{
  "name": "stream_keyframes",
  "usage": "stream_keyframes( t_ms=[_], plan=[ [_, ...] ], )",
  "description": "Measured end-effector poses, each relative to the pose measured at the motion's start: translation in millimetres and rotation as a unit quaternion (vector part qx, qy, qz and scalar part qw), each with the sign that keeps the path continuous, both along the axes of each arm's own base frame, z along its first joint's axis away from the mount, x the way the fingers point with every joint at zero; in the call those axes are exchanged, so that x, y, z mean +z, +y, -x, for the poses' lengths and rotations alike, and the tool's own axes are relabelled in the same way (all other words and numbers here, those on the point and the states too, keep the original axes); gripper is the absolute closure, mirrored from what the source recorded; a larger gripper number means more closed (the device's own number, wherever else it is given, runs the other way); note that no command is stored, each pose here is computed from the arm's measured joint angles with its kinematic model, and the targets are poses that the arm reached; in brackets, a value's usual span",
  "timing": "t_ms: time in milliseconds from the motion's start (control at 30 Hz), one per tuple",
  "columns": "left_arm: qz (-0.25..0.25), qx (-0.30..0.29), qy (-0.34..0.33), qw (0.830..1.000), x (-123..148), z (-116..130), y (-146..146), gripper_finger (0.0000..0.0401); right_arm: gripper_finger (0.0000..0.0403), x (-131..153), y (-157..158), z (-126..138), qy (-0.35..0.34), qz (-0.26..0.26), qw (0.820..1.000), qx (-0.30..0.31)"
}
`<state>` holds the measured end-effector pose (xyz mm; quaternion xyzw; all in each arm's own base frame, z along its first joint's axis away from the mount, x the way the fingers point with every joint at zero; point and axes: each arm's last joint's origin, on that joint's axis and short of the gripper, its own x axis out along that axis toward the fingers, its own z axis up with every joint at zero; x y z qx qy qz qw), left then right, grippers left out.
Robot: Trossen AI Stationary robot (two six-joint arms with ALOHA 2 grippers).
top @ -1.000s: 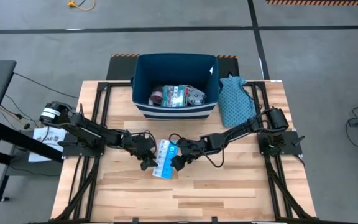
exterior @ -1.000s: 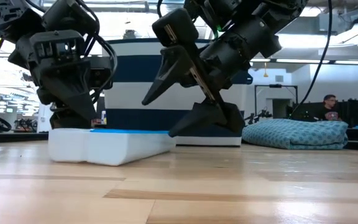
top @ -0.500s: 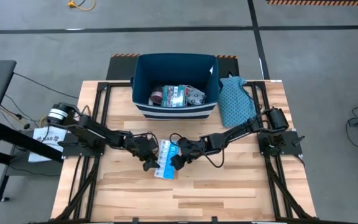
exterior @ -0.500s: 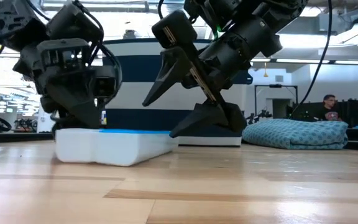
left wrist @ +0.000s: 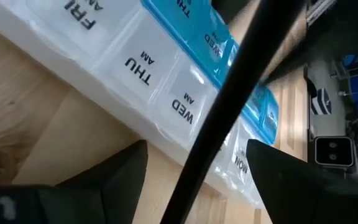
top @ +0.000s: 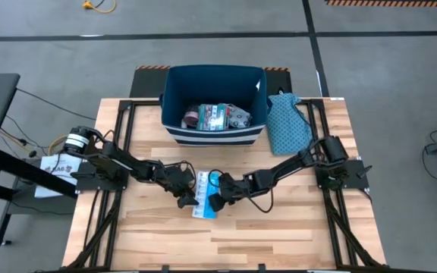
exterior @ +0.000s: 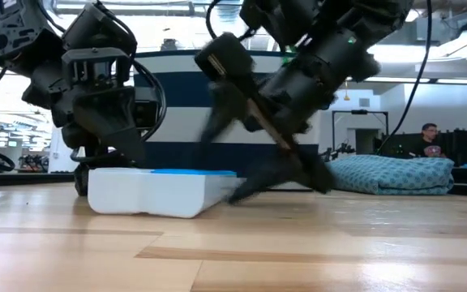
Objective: Pick & place medical supplies in basket/bin
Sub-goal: Put the medicine organizer into the bin
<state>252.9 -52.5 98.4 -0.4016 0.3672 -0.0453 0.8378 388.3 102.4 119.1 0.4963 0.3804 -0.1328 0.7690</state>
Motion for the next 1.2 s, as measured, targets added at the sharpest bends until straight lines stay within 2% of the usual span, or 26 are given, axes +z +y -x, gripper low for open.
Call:
stream_keyframes(
  t_ms=[267,400,567,900,1067,1200],
  plan=[
    [0.013,-0.004,-0.020,1.000,3,-3,-1,0.0134,0.0137,-13,13,-35,-0.086,-0.035,0.995,0.025],
    [0.014,-0.004,-0.022,1.000,3,-3,-1,0.0134,0.0137,-12,16,-46,-0.099,-0.025,0.994,0.044],
    [0.015,-0.005,-0.021,1.000,3,-3,-1,0.0150,0.0137,-13,16,-44,-0.084,-0.023,0.995,0.054],
    [0.030,0.000,-0.020,0.999,4,-4,-1,0.0262,0.0137,-4,13,-38,-0.064,-0.040,0.984,0.160],
    [0.033,0.000,-0.024,0.999,5,-5,-1,0.0267,0.0137,13,11,-30,-0.049,-0.022,0.979,0.196],
    [0.042,-0.014,-0.044,0.998,8,-6,-3,0.0261,0.0137,41,7,-21,-0.055,0.001,0.975,0.217]
  ],
)
